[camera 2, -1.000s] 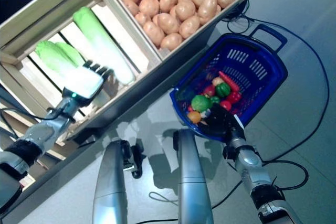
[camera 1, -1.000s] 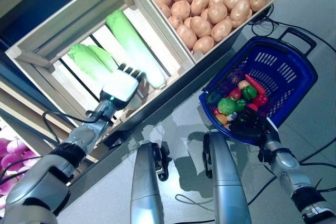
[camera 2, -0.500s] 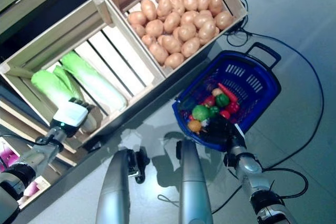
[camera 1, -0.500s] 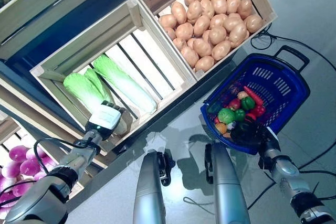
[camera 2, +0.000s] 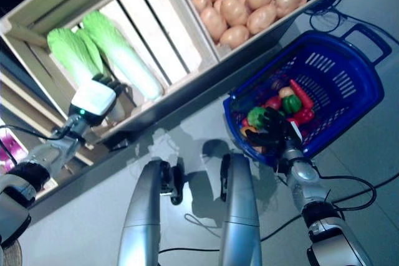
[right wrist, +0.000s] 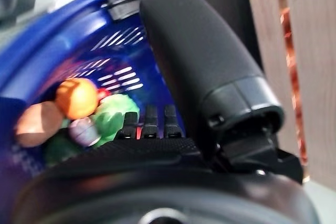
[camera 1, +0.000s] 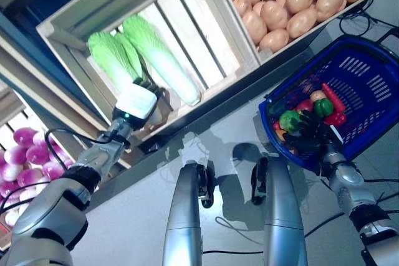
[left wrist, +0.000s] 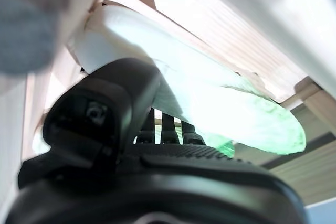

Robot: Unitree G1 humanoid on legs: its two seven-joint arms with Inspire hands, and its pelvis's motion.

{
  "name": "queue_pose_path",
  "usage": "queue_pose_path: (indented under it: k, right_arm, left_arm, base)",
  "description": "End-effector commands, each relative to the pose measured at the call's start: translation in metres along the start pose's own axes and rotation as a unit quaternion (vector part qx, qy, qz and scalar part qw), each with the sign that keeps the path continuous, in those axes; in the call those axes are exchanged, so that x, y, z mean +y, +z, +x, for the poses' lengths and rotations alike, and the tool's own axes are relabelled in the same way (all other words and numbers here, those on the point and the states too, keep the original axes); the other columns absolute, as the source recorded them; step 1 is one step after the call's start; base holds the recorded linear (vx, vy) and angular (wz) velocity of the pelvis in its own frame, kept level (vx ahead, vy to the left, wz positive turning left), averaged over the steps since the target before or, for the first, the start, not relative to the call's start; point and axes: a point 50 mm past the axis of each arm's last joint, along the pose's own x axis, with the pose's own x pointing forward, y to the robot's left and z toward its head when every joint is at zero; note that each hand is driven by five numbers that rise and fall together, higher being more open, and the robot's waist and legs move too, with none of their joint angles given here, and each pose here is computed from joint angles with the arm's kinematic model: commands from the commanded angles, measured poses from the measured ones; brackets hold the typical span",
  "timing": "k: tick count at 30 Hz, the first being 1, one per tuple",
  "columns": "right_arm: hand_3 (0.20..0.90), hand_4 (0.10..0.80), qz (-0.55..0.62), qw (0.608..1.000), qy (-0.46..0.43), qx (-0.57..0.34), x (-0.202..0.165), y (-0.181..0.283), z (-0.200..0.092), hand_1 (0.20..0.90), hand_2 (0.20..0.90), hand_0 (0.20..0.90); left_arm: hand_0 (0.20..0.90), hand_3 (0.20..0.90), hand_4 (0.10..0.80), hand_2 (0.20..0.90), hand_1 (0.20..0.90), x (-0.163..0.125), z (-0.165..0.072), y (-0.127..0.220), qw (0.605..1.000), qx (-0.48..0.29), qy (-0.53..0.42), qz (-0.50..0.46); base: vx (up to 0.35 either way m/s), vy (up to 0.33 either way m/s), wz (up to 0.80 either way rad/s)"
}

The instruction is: Put vegetables into the basket

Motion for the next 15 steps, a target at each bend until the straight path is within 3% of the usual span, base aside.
queue_pose_path:
  k: [1,3,6,7,8,15]
  right_arm:
    - [0.9,0.8,0.052,0.986,-0.037,-0.156,-0.012,0.06,0.005,0.9,0.9,0.9]
    - [0.9,0.8,0.055,0.983,-0.044,-0.171,-0.016,0.065,0.004,0.9,0.9,0.9]
    - [0.9,0.8,0.061,0.979,-0.049,-0.189,-0.02,0.074,0.003,0.9,0.9,0.9]
    - [0.9,0.8,0.063,0.978,-0.049,-0.195,-0.019,0.076,0.003,0.9,0.9,0.9]
    - [0.9,0.8,0.065,0.976,-0.049,-0.2,-0.019,0.079,0.004,0.9,0.9,0.9]
    - [0.9,0.8,0.063,0.974,-0.02,-0.219,-0.013,0.092,0.006,0.9,0.9,0.9]
  left_arm:
    - [0.9,0.9,0.8,0.9,0.9,-0.036,-0.035,-0.063,0.974,0.132,-0.175,0.058]
    - [0.9,0.9,0.8,0.9,0.9,-0.035,-0.034,-0.066,0.972,0.14,-0.18,0.059]
    - [0.9,0.9,0.8,0.9,0.9,-0.034,-0.036,-0.069,0.97,0.152,-0.185,0.05]
    - [0.82,0.82,0.747,0.82,0.82,-0.034,-0.035,-0.068,0.97,0.148,-0.185,0.046]
    - [0.3,0.3,0.4,0.3,0.3,-0.034,-0.035,-0.067,0.972,0.143,-0.184,0.04]
    - [0.3,0.3,0.4,0.3,0.3,-0.029,-0.032,-0.064,0.979,0.128,-0.156,0.024]
  base:
    - [-0.045,0.028,-0.3]
    - [-0.042,0.018,-0.33]
    - [-0.038,-0.005,0.33]
    - [-0.033,-0.017,0.23]
    - [-0.03,-0.021,0.16]
    - [-0.009,-0.013,-0.14]
